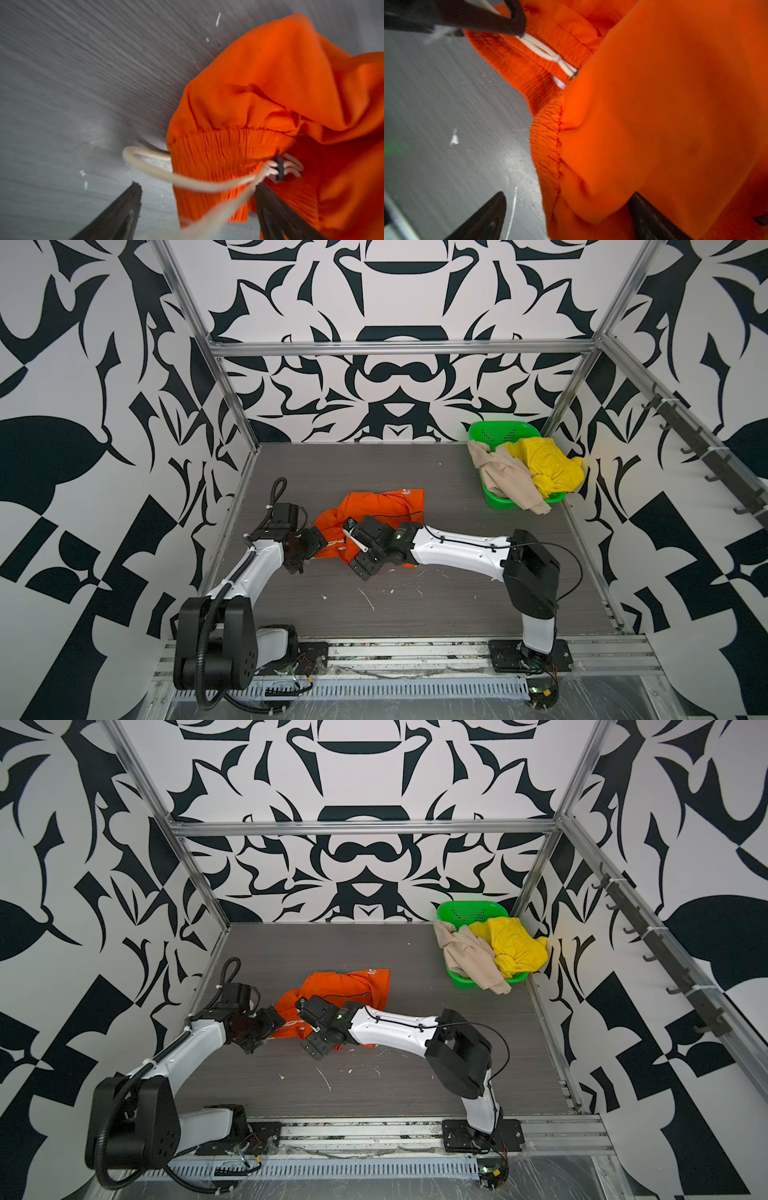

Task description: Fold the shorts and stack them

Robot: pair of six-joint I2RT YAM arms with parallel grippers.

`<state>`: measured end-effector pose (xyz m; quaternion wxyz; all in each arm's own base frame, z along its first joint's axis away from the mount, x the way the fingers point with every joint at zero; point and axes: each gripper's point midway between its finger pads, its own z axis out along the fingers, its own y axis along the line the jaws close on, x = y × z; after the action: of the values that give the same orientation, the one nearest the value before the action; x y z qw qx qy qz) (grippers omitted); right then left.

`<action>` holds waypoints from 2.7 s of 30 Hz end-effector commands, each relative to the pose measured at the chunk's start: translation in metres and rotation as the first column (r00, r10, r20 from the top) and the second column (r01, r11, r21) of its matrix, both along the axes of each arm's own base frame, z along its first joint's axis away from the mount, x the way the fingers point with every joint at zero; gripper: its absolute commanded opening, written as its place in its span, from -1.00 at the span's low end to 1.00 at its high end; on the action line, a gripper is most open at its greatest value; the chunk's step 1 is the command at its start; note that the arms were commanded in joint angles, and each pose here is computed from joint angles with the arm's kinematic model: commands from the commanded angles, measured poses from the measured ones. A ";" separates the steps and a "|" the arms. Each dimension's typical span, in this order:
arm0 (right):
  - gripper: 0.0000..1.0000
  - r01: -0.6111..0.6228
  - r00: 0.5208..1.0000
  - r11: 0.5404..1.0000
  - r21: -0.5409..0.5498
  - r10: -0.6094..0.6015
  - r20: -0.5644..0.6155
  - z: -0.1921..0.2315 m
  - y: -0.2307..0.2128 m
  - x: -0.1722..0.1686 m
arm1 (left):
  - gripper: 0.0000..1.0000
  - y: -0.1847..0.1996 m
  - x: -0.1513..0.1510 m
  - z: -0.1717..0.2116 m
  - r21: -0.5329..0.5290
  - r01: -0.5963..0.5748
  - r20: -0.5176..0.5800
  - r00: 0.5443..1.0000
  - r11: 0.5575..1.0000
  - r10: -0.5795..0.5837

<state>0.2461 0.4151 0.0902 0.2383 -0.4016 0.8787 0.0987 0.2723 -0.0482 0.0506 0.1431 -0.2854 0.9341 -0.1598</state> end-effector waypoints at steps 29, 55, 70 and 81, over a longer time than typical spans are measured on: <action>-1.00 0.115 0.989 0.762 0.637 -0.146 -0.004 0.243 -0.046 0.044 | -0.81 0.038 0.014 0.346 0.429 0.030 0.574 0.763 0.903 -0.298; -1.00 0.028 0.958 0.791 0.611 -0.195 0.209 0.345 -0.117 0.101 | -0.80 0.004 0.059 0.409 0.395 0.095 0.758 0.529 0.914 -0.382; -1.00 -0.061 0.951 0.822 0.566 -0.125 0.283 0.363 -0.112 0.163 | -0.75 0.002 0.061 0.423 0.385 0.020 0.857 0.363 0.923 -0.366; -1.00 0.123 0.975 0.947 0.298 -0.059 -0.213 0.122 -0.141 0.095 | -0.70 0.022 -0.013 0.194 0.173 -0.006 0.595 0.798 0.985 -0.100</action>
<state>0.3548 0.2987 0.2301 0.2341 -0.3133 0.8738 0.2888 0.2798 -0.0470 0.2712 0.4800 -0.0979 0.8512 -0.1883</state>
